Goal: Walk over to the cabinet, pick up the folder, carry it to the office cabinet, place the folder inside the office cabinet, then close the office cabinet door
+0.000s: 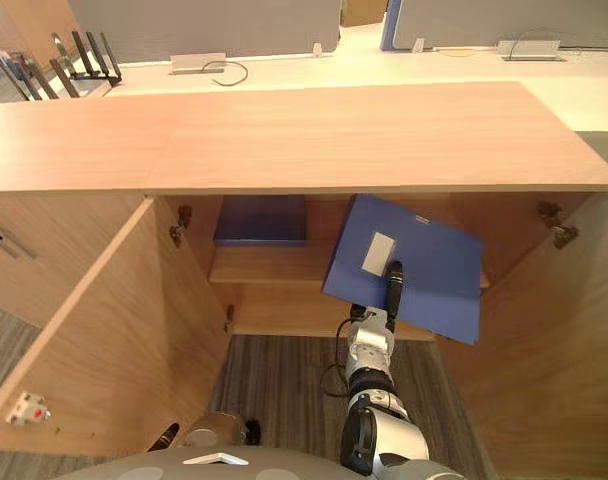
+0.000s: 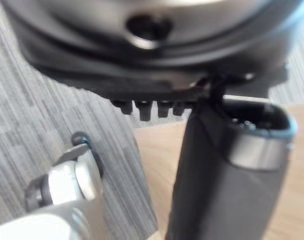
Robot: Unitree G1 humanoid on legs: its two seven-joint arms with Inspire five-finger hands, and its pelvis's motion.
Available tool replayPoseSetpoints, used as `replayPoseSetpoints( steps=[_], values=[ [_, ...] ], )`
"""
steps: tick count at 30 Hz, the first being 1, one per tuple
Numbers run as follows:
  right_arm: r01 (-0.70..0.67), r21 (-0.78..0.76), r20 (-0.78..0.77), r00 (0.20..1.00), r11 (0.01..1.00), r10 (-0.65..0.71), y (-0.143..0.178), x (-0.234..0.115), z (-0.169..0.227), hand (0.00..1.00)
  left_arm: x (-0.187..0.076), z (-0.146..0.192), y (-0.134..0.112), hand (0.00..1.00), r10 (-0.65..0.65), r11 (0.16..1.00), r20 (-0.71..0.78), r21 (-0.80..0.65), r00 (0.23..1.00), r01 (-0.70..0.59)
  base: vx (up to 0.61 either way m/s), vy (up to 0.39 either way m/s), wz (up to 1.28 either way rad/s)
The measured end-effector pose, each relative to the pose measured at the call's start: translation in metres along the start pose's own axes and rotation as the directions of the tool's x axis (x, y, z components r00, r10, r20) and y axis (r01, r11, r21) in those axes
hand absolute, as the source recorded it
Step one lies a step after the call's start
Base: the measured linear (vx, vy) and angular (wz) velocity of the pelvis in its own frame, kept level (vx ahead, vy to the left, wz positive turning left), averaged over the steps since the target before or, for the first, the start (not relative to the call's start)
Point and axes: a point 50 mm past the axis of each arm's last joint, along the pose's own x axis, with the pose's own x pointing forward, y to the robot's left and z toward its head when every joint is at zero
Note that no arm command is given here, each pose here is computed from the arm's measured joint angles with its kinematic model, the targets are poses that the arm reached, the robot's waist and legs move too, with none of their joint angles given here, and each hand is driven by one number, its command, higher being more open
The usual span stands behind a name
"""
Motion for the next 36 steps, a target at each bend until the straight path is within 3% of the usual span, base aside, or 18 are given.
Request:
replayPoseSetpoints(
  steps=[6, 9, 14, 21, 24, 31, 36],
  values=[
    [0.091, -0.119, -0.052, 0.994, 0.989, -0.098, -0.024, 0.001, -0.007, 0.0, 0.0, 0.0, 0.0, 1.0, -0.002, 0.999, -0.006, 0.034, 1.0, 0.002, 0.19, 0.084, -0.14],
    [0.142, -0.197, -0.037, 0.988, 0.97, -0.152, -0.038, 0.002, 0.001, 0.0, -0.003, -0.013, 0.012, 1.0, 0.037, 0.999, -0.052, 0.023, 0.998, -0.036, 0.11, 0.055, -0.44],
    [0.142, -0.241, -0.023, 0.988, 0.96, -0.151, -0.04, 0.003, 0.008, 0.0, -0.007, -0.019, 0.031, 1.0, 0.089, 0.996, -0.084, 0.034, 0.992, -0.086, 0.08, 0.005, -0.06],
    [0.075, -0.229, -0.112, 0.988, 0.97, -0.103, -0.033, -0.004, -0.023, 0.0, -0.007, -0.006, 0.045, 1.0, 0.112, 0.988, -0.027, 0.108, 0.993, -0.108, -0.02, -0.153, 0.26],
    [0.11, -0.227, -0.091, 0.987, 0.968, -0.133, -0.047, -0.006, -0.015, 0.0, -0.012, -0.026, 0.044, 1.0, 0.135, 0.99, -0.073, 0.059, 0.988, -0.131, -0.01, -0.242, 0.0],
    [0.2, -0.228, -0.039, 0.976, 0.953, -0.215, -0.083, -0.014, 0.006, 0.0, -0.005, -0.014, 0.026, 1.0, 0.092, 0.995, -0.031, 0.044, 0.995, -0.09, 0.1, -0.175, 0.35],
    [0.186, -0.237, -0.016, 0.981, 0.953, -0.195, -0.079, -0.011, 0.017, 0.0, -0.004, -0.012, 0.016, 1.0, 0.045, 0.994, -0.032, 0.097, 0.998, -0.042, 0.17, -0.021, 0.06]
  ],
)
